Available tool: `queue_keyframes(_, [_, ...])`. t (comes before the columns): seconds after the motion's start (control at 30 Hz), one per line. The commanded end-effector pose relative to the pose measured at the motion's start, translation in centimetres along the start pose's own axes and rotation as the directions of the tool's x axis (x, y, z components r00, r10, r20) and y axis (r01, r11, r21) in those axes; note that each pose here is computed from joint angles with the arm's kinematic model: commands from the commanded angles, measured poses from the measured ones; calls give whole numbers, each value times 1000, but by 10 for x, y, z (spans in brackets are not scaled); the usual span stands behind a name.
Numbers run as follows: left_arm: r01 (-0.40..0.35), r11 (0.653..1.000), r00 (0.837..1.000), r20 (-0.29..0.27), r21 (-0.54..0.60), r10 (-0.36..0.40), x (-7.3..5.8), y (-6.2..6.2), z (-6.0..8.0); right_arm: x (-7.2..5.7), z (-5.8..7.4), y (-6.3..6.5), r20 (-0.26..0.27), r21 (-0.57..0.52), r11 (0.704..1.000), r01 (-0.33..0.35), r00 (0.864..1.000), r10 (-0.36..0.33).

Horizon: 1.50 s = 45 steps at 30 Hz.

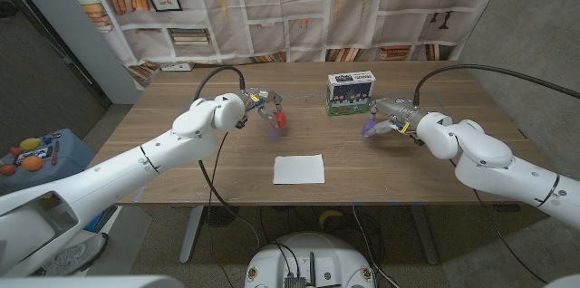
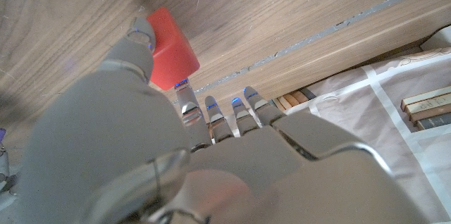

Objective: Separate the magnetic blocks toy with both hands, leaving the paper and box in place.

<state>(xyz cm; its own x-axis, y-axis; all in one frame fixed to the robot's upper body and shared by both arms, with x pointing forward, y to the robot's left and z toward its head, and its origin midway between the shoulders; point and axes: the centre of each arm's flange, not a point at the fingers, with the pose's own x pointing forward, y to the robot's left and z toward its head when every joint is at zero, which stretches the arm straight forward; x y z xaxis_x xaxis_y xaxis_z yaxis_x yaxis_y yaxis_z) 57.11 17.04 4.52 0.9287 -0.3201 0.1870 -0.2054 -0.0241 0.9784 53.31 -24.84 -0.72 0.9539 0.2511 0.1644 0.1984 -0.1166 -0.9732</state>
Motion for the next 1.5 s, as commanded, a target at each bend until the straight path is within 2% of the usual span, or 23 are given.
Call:
queue_keyframes(0.03, [16,999,1000,-12,30,-15,2,-11,2,3,7,6,-33,-71,997,-26,999,24])
queue_keyframes(0.4, [26,998,1000,-10,49,-25,4,-17,5,8,14,14,-70,-96,994,-52,997,45])
queue_keyframes(0.9, [36,996,999,-33,76,-34,3,-22,8,16,19,26,-87,-111,987,-116,991,106])
queue_keyframes(0.97, [45,996,999,-31,74,-43,3,-22,8,18,19,26,-85,-101,986,-133,989,125])
queue_keyframes(1.27, [33,995,999,-46,92,-29,-1,-24,11,19,19,28,-101,-101,985,-142,986,132])
queue_keyframes(1.5, [55,994,998,-49,90,-50,-4,-27,11,18,20,27,-102,-101,984,-148,985,138])
